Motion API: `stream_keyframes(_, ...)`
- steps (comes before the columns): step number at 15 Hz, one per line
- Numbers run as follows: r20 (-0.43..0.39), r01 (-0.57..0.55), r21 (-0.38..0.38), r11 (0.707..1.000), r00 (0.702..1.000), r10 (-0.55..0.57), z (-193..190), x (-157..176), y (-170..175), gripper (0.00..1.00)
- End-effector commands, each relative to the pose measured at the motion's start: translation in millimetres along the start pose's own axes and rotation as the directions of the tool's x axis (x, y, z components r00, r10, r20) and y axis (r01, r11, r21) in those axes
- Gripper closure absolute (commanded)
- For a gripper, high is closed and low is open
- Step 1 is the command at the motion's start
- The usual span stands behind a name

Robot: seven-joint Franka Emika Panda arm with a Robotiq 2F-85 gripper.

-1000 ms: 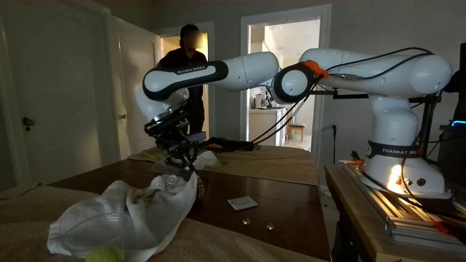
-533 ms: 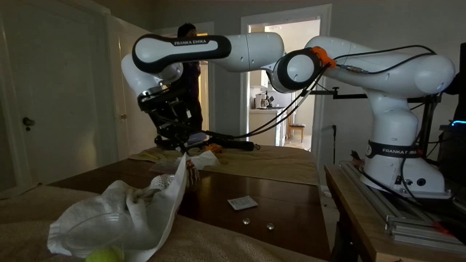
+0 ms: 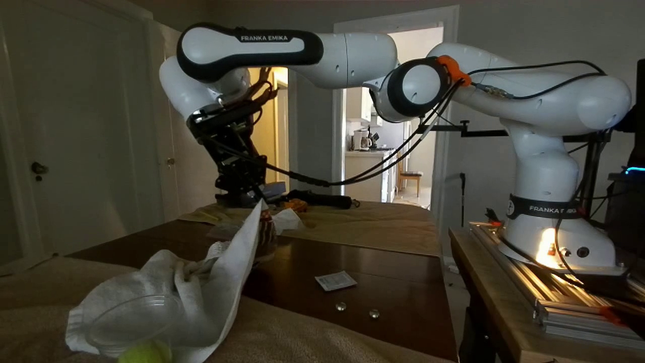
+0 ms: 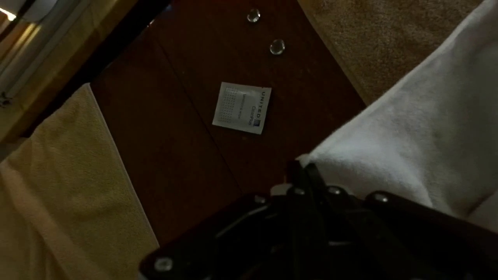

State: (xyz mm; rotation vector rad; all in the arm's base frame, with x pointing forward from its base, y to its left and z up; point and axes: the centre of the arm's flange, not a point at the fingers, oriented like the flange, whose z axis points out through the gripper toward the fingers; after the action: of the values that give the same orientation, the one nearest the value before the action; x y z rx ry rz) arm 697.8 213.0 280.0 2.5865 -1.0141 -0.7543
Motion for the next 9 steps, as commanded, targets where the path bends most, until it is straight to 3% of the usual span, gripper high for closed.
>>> stream_keyframes(1, -0.005, 0.014, -0.076, 0.997, 1.0, -0.015, 51, -29, 51, 0.99)
stream_keyframes(9, 0.096, 0.072, -0.185, 0.98, 0.994, -0.054, 106, -4, 43, 0.99)
